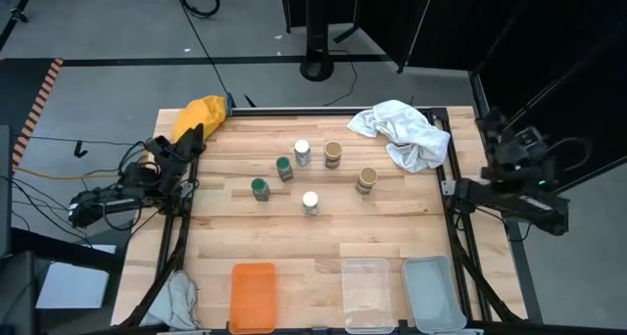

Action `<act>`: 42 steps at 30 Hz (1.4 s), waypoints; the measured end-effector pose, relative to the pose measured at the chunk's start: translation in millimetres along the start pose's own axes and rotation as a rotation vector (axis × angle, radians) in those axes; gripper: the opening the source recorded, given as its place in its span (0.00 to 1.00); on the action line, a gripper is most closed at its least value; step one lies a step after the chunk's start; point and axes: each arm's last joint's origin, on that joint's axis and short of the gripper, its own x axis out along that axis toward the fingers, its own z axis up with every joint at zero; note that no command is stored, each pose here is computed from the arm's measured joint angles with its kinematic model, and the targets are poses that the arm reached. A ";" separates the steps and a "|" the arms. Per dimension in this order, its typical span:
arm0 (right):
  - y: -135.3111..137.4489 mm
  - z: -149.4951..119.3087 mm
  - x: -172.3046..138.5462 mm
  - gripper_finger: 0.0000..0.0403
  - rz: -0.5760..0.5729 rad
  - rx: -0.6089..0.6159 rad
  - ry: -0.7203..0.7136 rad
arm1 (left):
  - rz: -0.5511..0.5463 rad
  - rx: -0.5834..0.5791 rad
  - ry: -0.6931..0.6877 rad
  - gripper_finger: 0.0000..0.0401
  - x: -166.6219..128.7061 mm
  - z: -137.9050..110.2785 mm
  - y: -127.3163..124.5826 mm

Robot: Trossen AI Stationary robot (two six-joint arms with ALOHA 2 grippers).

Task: Sort spices by type
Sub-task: Put the bottom brown spice bottle into the gray bin

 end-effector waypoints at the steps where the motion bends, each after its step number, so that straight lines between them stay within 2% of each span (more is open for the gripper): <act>1: 3.4 6.3 8.0 0.84 -0.043 -0.050 0.057 | -0.007 -0.001 0.004 0.76 0.9 0.9 -1.8; 3: 8.9 16.3 23.1 0.84 -0.138 -0.102 0.201 | -0.028 -0.011 -0.002 0.76 3.0 4.6 -7.0; 6: 13.9 21.3 44.3 0.84 -0.240 -0.070 0.411 | -0.043 -0.020 -0.018 0.76 5.3 9.2 -12.7; 11: 17.1 8.4 79.0 0.84 -0.261 0.036 0.718 | -0.031 0.043 -0.002 0.76 6.5 8.9 -13.3; 14: 8.3 -17.6 92.5 0.84 -0.309 0.025 0.918 | -0.003 0.037 0.032 0.76 6.5 5.3 -10.3; 17: -5.9 -54.7 96.3 0.84 -0.343 0.020 1.139 | 0.017 0.029 0.056 0.76 6.4 2.9 -8.1; 22: -25.1 -120.6 91.5 0.84 -0.350 0.084 1.491 | 0.001 0.033 0.080 0.76 6.4 1.8 -8.2; 25: -32.8 -152.9 83.7 0.84 -0.310 0.089 1.665 | -0.006 0.033 0.087 0.76 6.3 1.6 -8.4; 29: -46.2 -185.8 69.8 0.84 -0.359 -0.013 1.837 | -0.005 0.037 0.092 0.76 6.3 1.2 -8.2; 34: -61.9 -213.6 52.5 0.86 -0.403 -0.141 2.008 | 0.005 0.049 0.115 0.76 6.2 -0.7 -6.7; 39: -73.4 -231.2 42.0 0.88 -0.404 -0.297 2.096 | 0.028 0.068 0.143 0.76 5.8 -3.4 -4.1; 42: -76.8 -236.9 38.3 0.90 -0.406 -0.326 2.123 | 0.032 0.070 0.147 0.76 5.7 -3.9 -3.7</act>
